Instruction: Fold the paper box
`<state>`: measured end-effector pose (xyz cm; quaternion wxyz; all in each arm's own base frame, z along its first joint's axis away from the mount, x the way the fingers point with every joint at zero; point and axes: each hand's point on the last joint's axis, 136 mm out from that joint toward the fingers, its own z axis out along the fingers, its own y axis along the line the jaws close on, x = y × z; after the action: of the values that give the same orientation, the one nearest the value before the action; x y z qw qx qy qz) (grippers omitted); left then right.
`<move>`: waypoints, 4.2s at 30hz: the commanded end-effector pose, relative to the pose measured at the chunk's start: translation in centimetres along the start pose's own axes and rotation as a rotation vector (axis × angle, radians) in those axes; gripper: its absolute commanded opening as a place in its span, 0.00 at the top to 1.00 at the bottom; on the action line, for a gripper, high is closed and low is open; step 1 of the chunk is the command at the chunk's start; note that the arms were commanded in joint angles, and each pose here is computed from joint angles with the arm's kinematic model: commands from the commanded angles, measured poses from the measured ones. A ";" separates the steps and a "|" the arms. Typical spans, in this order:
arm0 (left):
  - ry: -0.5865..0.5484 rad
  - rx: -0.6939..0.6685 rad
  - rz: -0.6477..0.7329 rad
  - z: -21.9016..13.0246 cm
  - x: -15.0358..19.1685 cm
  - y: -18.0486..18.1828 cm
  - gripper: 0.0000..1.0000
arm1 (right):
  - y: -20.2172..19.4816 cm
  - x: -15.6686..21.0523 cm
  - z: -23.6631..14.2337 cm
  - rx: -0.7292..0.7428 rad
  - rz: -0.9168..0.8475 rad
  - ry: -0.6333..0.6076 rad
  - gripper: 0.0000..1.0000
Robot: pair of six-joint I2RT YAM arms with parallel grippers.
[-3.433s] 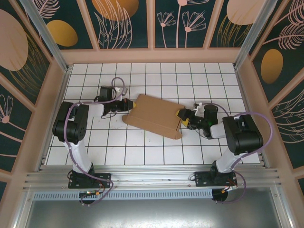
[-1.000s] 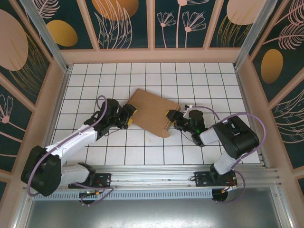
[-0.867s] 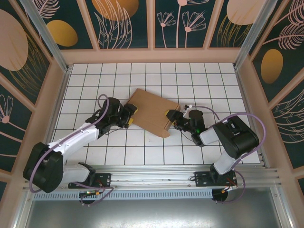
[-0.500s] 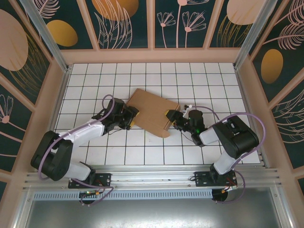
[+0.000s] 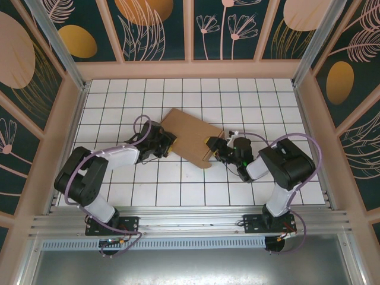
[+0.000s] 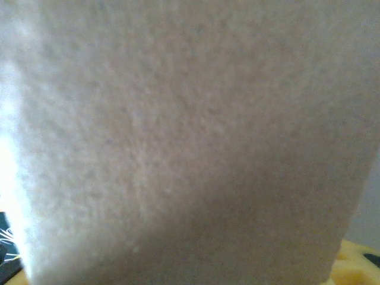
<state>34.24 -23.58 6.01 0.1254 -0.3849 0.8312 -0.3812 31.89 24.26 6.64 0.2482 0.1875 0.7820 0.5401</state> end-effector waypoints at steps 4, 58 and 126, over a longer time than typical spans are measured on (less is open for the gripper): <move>0.003 0.197 0.037 1.2 0.1 -2.2 0.63 | -0.8 5.8 0.5 -0.049 0.092 0.243 0.74; -0.307 0.043 1.645 -13.8 2.7 -9.2 0.45 | 2.2 1.8 -4.4 -0.217 0.291 0.237 0.86; -0.168 -0.288 2.713 -8.2 6.6 -3.0 0.32 | 12.6 -0.5 -7.0 -0.297 0.105 0.300 0.81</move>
<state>27.33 -26.11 16.09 0.4290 0.6833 0.5760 0.1315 28.66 22.22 16.27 0.0946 0.1725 0.7322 0.6520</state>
